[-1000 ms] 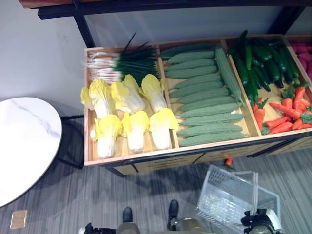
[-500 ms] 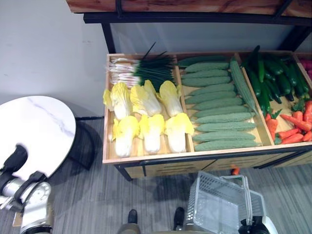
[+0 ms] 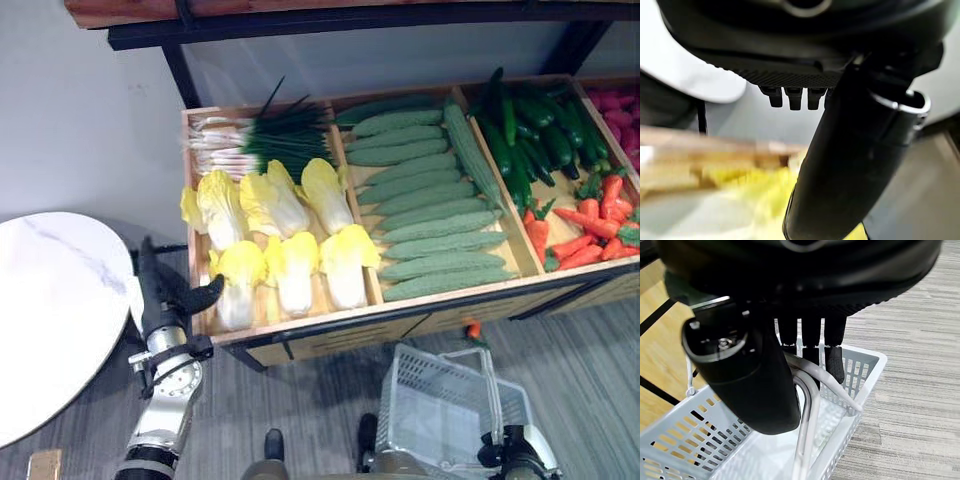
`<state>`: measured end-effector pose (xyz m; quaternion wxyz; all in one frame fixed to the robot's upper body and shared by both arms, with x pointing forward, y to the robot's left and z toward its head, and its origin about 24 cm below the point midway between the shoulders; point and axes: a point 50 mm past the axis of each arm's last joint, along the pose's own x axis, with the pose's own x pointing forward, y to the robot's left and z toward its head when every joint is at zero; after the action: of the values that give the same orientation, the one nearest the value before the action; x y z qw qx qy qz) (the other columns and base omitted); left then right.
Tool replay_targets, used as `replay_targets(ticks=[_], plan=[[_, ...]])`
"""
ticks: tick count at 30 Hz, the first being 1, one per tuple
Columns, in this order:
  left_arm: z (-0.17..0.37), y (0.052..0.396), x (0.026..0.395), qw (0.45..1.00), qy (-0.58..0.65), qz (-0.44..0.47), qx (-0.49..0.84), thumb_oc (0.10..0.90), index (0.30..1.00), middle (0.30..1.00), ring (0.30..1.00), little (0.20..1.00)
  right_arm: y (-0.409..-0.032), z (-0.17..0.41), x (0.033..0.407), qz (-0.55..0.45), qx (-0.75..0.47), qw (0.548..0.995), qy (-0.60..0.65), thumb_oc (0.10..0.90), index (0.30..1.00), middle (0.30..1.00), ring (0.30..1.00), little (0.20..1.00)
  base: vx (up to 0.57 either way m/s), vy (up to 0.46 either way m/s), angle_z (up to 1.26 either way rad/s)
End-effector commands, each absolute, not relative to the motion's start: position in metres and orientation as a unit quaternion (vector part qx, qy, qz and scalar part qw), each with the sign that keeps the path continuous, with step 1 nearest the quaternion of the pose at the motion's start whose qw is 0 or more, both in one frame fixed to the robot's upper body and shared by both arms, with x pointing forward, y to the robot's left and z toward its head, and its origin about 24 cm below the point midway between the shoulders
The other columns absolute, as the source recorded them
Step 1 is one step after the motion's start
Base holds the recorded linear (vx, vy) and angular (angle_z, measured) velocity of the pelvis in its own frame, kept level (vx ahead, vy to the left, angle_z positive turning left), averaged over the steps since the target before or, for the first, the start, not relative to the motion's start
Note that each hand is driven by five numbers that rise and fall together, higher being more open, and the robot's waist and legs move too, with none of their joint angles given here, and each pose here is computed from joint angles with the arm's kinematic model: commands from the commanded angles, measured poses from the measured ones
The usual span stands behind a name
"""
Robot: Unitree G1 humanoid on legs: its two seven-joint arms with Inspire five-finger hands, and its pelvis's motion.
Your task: Get the vegetables into the basket
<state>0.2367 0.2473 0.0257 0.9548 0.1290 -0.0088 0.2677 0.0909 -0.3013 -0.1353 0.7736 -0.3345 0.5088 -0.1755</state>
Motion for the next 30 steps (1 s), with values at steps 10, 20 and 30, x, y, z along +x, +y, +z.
replay_targets(ticks=[10, 20, 30], plan=[[0.039, 0.224, 0.267, 0.967, -0.049, 0.184, 0.169, 0.9, 1.0, 1.0, 1.0, 1.0, -0.32, -0.125, 0.098, -0.211, -0.355, 0.768, 0.491, 0.4, 0.3, 0.3, 0.3, 0.3, 0.02, -0.014, -0.09], [-0.008, 0.244, 0.255, 0.918, 0.077, 0.249, 0.299, 0.4, 0.3, 0.3, 0.3, 0.3, -0.316, -0.128, 0.093, -0.208, -0.372, 0.755, 0.499, 0.4, 0.3, 0.3, 0.3, 0.3, 0.03, -0.011, -0.05], [0.097, 0.232, 0.258, 0.941, -0.174, 0.271, 0.104, 0.4, 0.3, 0.3, 0.3, 0.3, -0.312, -0.129, 0.093, -0.198, -0.371, 0.757, 0.5, 0.4, 0.3, 0.3, 0.3, 0.3, 0.0, 0.002, 0.01]])
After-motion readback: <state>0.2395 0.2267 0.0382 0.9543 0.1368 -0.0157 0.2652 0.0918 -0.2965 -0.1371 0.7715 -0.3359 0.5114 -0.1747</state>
